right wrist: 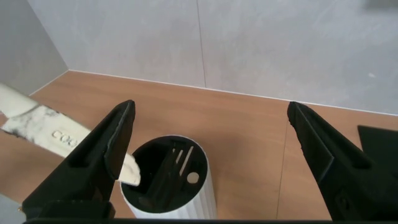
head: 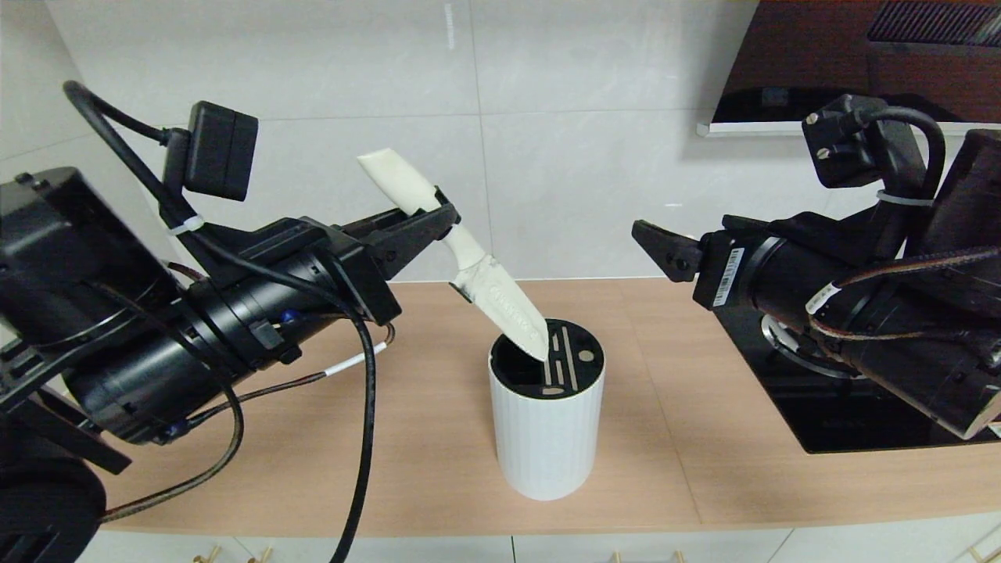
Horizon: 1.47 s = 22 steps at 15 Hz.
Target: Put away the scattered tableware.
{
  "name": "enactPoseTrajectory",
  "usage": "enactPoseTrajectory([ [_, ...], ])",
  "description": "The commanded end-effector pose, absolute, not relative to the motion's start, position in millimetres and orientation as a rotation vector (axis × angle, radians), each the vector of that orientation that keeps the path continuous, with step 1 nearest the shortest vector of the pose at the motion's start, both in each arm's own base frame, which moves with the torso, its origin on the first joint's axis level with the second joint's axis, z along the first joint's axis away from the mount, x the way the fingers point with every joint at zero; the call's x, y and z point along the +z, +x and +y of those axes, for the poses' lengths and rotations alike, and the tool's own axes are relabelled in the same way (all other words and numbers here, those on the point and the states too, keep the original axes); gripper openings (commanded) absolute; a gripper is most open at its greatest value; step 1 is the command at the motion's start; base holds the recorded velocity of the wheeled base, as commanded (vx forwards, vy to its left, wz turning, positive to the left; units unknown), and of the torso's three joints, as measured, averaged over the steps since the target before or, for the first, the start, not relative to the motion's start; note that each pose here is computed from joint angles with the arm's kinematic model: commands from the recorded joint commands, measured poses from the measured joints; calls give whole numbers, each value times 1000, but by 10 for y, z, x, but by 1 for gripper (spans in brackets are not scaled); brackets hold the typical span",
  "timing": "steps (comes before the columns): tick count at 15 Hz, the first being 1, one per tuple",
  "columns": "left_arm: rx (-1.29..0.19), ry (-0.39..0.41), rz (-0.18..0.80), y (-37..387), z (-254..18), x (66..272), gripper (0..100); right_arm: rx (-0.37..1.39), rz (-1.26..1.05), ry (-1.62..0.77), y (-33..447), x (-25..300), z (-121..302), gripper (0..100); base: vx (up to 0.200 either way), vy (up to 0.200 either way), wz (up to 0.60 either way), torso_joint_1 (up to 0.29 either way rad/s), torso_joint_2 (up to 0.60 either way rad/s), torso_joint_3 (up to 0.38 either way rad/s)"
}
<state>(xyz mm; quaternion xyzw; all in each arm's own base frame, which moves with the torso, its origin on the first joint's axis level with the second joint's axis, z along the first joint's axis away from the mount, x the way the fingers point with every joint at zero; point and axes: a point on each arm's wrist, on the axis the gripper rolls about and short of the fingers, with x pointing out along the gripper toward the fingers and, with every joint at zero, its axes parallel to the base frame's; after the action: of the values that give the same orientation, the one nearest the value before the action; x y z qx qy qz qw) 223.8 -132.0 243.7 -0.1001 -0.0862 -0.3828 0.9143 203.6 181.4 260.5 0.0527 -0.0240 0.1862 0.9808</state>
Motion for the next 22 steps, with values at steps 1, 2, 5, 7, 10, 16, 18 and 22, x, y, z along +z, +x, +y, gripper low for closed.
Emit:
enactPoseTrajectory([
  [1, -785, -197, -161, 2289, -1349, 2356, 0, 374, -35, 98, 2065, 2562, 1843, 100, 0, 0, 0, 0, 0, 0],
  [2, -783, -180, -159, 2298, -1354, 2330, 0, 374, -34, 97, 2068, 2558, 1846, 100, 0, 0, 0, 0, 0, 0],
  [5, -777, -165, -153, 2309, -1359, 2300, 0, 374, -34, 97, 2064, 2558, 1843, 100, 0, 0, 0, 0, 0, 0],
  [7, -768, -163, -140, 2332, -1370, 2268, 0, 374, -31, 95, 2067, 2549, 1845, 100, 0, 0, 0, 0, 0, 0],
  [10, -767, -159, -112, 2369, -1391, 2193, 0, 374, -31, 95, 2067, 2549, 1845, 100, 0, 0, 0, 0, 0, 0],
  [16, -758, -130, -94, 2419, -1403, 2122, 0, 373, -30, 94, 2072, 2545, 1844, 100, 0, 0, 0, 0, 0, 0],
  [18, -757, -127, -69, 2443, -1417, 2055, 0, 373, -30, 94, 2072, 2545, 1844, 100, 0, 0, 0, 0, 0, 0],
  [22, -750, -119, -4, 2562, -1482, 1860, 0, 371, -29, 78, 2078, 2532, 1849, 100, 0, 0, 0, 0, 0, 0],
])
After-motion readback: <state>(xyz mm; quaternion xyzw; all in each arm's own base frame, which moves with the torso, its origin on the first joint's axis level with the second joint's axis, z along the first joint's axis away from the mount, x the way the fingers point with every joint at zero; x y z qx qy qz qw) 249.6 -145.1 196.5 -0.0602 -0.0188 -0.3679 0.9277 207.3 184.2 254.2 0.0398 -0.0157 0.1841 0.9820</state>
